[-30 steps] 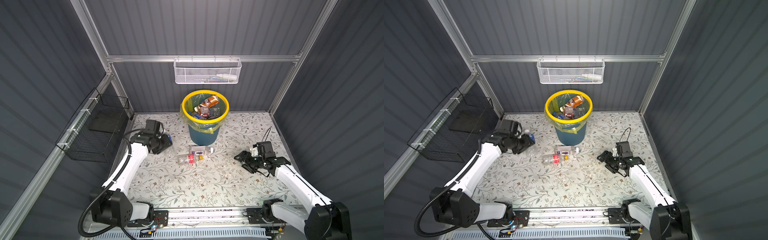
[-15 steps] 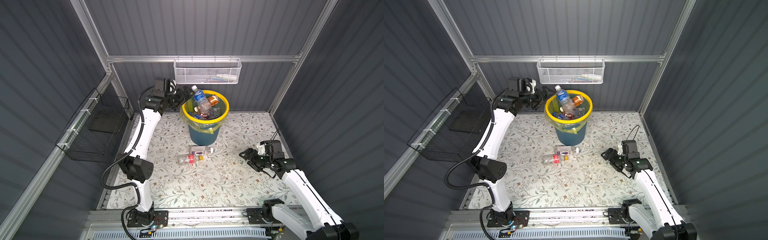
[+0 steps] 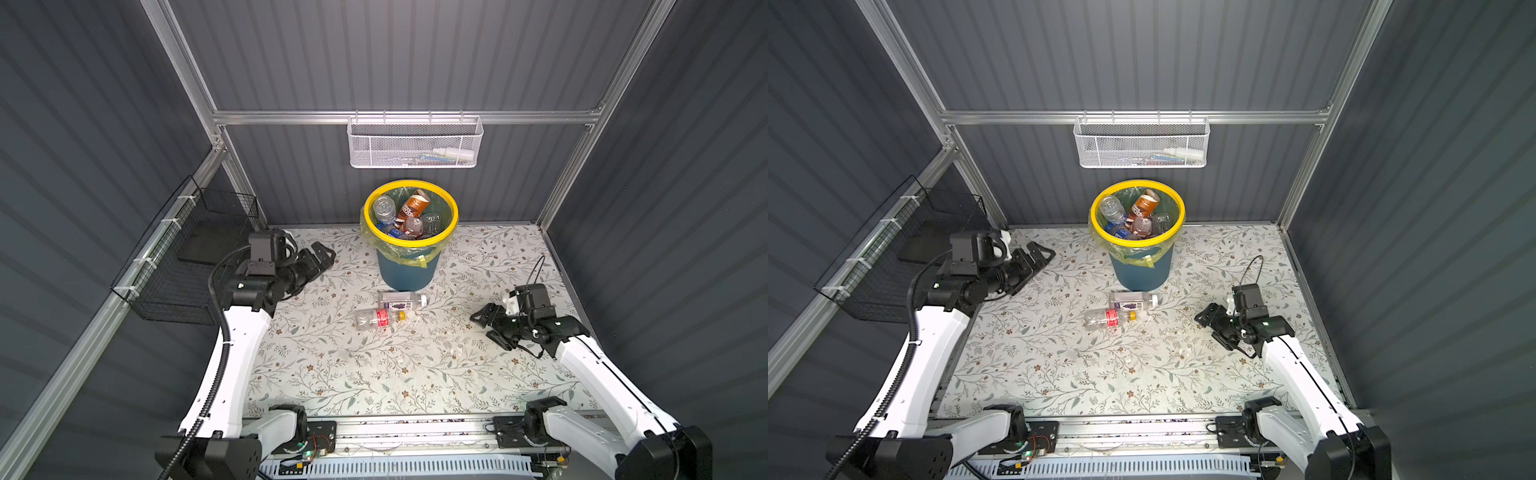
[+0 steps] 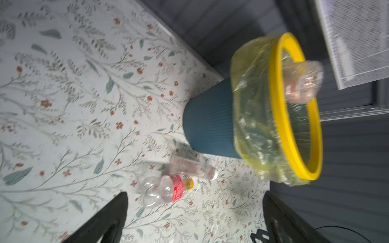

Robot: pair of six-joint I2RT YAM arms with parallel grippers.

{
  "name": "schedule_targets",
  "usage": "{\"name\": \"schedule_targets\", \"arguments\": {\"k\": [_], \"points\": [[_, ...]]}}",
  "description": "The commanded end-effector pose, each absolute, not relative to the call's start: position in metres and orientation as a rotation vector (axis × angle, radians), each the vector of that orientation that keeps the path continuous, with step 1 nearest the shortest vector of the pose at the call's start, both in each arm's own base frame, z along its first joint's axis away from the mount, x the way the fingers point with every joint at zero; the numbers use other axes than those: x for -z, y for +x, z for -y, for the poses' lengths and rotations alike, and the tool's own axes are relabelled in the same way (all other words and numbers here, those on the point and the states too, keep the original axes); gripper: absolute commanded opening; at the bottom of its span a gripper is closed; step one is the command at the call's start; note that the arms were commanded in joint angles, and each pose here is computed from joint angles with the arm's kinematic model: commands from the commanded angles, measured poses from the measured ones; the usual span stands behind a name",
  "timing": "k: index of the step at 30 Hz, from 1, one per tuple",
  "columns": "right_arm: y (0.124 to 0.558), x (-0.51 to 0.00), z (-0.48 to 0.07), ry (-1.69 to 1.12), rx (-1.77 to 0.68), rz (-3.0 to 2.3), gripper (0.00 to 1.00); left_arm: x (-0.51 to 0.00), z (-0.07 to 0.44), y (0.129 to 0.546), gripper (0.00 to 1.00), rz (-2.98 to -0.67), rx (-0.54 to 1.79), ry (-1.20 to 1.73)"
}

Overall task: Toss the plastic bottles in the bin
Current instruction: 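Lower the right gripper onto the red-label bottle while the left gripper returns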

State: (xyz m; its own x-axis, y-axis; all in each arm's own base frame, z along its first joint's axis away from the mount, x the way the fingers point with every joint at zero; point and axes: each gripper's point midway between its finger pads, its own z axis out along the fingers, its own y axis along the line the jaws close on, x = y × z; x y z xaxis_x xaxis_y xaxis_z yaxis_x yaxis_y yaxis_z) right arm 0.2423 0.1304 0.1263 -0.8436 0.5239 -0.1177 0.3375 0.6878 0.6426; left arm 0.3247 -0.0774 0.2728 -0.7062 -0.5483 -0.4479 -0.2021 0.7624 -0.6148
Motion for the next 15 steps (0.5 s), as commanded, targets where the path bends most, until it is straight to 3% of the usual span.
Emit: {"name": "schedule_targets", "arguments": {"k": [1, 15], "points": [[0.254, -0.133, -0.159, 0.711, -1.009, -2.554, 0.76, -0.235, 0.069, 0.311, 1.00, -2.414, 0.646, -0.577], [0.292, -0.133, -0.287, 0.879, -1.251, -2.446, 0.77, -0.197, 0.053, 0.294, 1.00, -2.464, 0.561, -0.627]]}}
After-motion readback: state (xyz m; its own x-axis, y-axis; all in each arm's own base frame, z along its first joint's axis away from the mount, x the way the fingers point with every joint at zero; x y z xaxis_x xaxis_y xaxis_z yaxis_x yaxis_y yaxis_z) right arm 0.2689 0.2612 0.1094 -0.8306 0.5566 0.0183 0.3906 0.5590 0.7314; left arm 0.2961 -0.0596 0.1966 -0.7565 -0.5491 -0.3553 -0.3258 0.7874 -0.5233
